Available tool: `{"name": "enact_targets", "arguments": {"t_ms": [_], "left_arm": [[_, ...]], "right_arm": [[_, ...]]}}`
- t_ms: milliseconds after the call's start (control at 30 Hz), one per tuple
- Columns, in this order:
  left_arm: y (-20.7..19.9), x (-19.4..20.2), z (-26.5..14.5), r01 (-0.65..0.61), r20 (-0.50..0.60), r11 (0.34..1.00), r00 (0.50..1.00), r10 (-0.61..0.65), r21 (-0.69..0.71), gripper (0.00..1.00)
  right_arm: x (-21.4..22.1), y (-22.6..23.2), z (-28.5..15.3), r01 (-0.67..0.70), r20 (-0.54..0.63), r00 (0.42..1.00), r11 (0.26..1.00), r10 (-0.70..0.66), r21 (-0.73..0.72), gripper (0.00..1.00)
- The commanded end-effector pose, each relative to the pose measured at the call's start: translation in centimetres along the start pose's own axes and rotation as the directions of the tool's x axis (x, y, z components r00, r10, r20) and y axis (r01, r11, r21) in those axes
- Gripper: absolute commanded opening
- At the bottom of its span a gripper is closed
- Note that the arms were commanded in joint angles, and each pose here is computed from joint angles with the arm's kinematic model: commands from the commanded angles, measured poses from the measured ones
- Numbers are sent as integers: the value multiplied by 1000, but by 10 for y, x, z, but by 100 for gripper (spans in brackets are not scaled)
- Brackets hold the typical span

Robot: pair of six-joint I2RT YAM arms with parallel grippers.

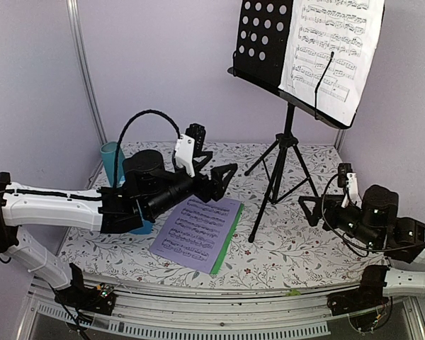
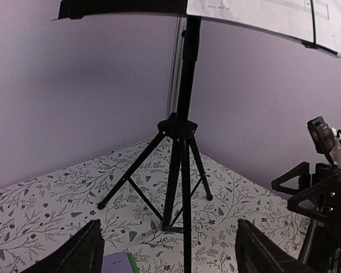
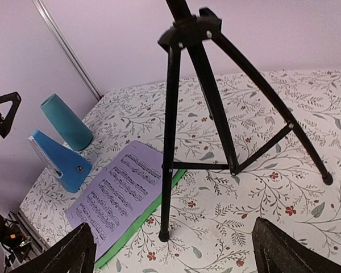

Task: Set up the instrument practice props
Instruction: Adjust the music stand at the center of the board.

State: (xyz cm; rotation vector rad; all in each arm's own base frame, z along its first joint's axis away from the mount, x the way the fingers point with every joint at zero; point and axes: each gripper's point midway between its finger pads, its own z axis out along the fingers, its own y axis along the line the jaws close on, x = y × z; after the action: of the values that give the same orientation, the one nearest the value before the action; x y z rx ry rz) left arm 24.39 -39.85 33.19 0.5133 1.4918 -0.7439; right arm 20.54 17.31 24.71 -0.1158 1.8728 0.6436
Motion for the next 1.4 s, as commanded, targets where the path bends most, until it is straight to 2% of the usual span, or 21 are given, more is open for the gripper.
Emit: {"name": "enact_targets", "arguments": {"t_ms": [0,100,267,533,833,1367], "left_arm": [[23,53,-8,43,-176,998,983,-52,-56,80],[34,71,-14,65,-221,995,972,-82,-82,80],[44,78,-19,86,-238,992,965,-106,-96,81],[58,84,-20,81,-263,990,959,-109,-115,84],[67,88,-19,86,-272,988,955,-117,-125,85],[78,90,-17,93,-285,986,950,-129,-137,85]], "right_arm": [[20,1,26,-152,10,988,988,152,-2,99],[45,-3,45,-190,-31,981,981,191,32,99],[83,-12,84,-260,-77,959,957,271,129,99],[114,0,126,-226,-166,955,964,247,137,99],[136,0,141,-209,-218,946,966,239,152,99],[169,-35,158,-115,-323,920,941,222,319,99]]}}
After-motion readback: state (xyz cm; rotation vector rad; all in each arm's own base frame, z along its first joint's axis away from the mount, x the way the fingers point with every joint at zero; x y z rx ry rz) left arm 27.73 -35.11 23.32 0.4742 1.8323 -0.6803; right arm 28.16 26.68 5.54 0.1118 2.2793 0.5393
